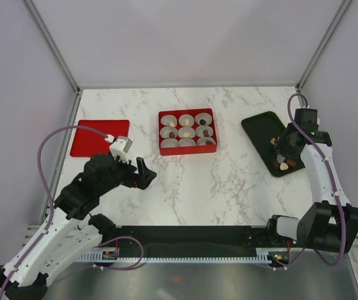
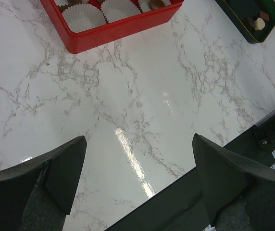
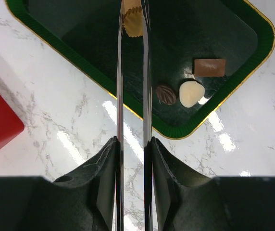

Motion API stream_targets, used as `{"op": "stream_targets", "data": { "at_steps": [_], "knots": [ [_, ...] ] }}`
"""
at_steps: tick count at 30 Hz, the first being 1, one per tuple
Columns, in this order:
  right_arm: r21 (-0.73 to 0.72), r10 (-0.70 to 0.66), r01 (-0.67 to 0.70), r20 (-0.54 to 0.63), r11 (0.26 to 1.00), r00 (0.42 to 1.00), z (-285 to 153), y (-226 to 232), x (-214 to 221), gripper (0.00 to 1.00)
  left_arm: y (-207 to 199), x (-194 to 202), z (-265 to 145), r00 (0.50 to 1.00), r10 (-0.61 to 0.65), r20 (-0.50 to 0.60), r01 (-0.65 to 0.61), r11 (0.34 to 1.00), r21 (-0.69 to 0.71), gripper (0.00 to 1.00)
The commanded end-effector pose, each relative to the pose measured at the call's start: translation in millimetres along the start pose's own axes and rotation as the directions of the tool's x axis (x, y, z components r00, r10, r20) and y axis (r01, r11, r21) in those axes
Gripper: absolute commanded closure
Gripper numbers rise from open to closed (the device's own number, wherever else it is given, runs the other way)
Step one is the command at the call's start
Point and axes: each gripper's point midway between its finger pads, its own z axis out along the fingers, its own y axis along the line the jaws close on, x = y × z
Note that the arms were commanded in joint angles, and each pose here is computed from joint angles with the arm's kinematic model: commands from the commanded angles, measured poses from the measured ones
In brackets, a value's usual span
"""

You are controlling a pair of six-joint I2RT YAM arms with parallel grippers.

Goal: Pack the chocolate

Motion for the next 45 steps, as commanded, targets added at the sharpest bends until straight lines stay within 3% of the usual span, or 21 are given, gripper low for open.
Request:
{"op": "stream_targets", "data": {
  "at_steps": [1,8,16,21,28,45],
  "knots": [
    [-0.059,-0.021,0.027,0.096,0.998,0.995,-27,26,-21,0.61,-4,-6,0,1.000,0.002,0.019,-0.002,1.000,0.018,0.01],
    [-0.209,-0.127,0.149,0.114,0.966,0.985,-49,105,-4,0.61,-4,-8,-1,1.000,0.002,0.027,-0.003,1.000,0.013,0.01],
    [-0.391,-0.332,0.369,0.161,0.843,0.929,-84,222,55,0.61,1,-10,-2,0.999,-0.002,0.046,0.003,1.000,-0.014,0.01],
    [-0.454,-0.434,0.448,0.141,0.770,0.890,-88,262,99,0.61,2,-11,-3,0.999,-0.003,0.052,0.004,1.000,-0.020,0.01],
    [-0.482,-0.518,0.494,0.094,0.724,0.850,-76,271,142,0.61,3,-10,-1,0.999,-0.004,0.046,0.005,1.000,-0.026,0.01],
    [-0.461,-0.556,0.509,0.039,0.727,0.830,-56,264,164,0.58,3,-10,-2,0.999,-0.004,0.044,0.005,1.000,-0.025,0.01]
  ]
}}
